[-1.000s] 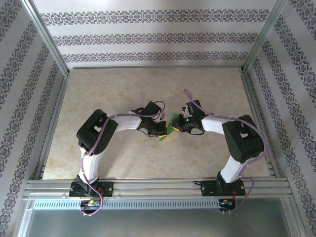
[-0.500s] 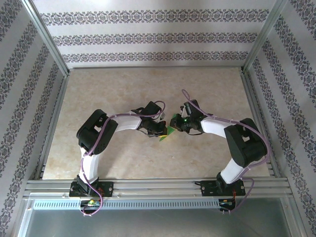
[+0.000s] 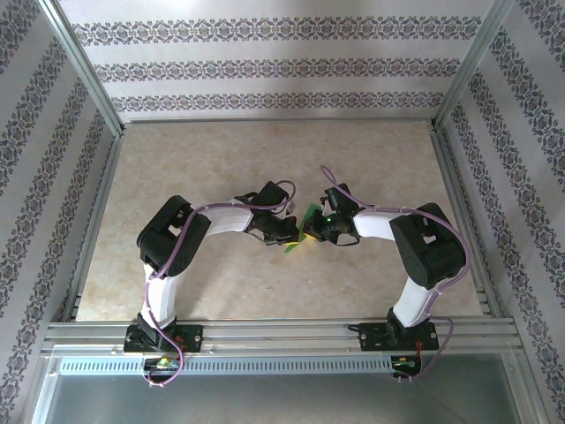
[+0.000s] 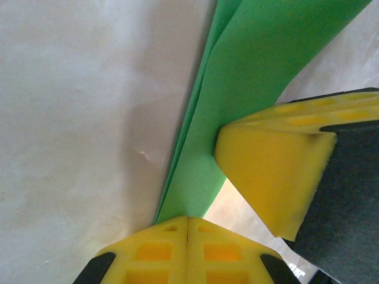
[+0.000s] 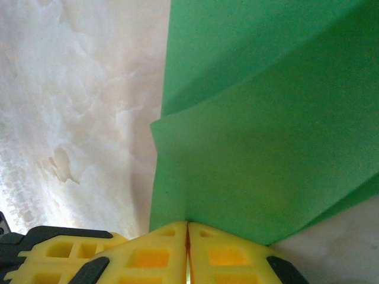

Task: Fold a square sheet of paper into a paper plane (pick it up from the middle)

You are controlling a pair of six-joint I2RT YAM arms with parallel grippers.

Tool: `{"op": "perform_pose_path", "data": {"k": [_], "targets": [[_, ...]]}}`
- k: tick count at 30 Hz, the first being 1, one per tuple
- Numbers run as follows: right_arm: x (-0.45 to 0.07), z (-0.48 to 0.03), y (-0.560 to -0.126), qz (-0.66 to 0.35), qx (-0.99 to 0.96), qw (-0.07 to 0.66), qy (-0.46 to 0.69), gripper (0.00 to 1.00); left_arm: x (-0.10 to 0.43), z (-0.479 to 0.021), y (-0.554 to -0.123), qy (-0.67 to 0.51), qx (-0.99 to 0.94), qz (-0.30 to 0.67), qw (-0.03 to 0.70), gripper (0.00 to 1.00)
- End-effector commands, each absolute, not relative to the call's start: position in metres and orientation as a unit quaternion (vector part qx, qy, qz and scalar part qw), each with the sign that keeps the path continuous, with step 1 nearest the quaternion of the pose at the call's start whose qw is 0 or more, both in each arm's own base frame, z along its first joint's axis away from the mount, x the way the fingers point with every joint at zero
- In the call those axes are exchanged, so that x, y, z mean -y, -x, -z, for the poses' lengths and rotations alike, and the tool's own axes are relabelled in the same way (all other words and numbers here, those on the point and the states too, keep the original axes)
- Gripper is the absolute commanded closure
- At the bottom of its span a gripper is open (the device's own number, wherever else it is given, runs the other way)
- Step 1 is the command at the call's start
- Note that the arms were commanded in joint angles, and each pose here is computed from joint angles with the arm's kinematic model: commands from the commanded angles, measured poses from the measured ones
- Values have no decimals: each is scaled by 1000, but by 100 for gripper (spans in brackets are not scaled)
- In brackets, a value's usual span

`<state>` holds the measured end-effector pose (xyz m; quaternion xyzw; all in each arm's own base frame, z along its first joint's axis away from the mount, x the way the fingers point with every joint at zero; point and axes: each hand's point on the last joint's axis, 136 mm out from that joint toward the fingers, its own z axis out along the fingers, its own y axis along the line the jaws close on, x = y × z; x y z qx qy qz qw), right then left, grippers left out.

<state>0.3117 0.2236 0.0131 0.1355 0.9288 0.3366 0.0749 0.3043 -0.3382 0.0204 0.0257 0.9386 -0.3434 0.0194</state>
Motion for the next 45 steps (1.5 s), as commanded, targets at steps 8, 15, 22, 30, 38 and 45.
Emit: {"op": "perform_pose_path", "data": {"k": [8,15,22,30,38,45], "targets": [[-196,29,-297,-263,-949,36,-172,89,319,-14,-266,-58,-948,311,-33,85],[-196,32,-295,-260,-950,30,-172,90,310,-14,-259,-63,-953,293,-37,86],[-192,37,-292,-245,-954,20,-174,90,302,-12,-254,-67,-958,276,-40,89],[-188,42,-287,-231,-957,10,-174,90,290,-3,-248,-74,-965,247,-47,91],[-184,46,-283,-217,-960,3,-176,90,286,-2,-241,-88,-965,242,-59,91],[-184,49,-283,-215,-960,-1,-177,90,278,0,-229,-93,-965,233,-76,92]]}}
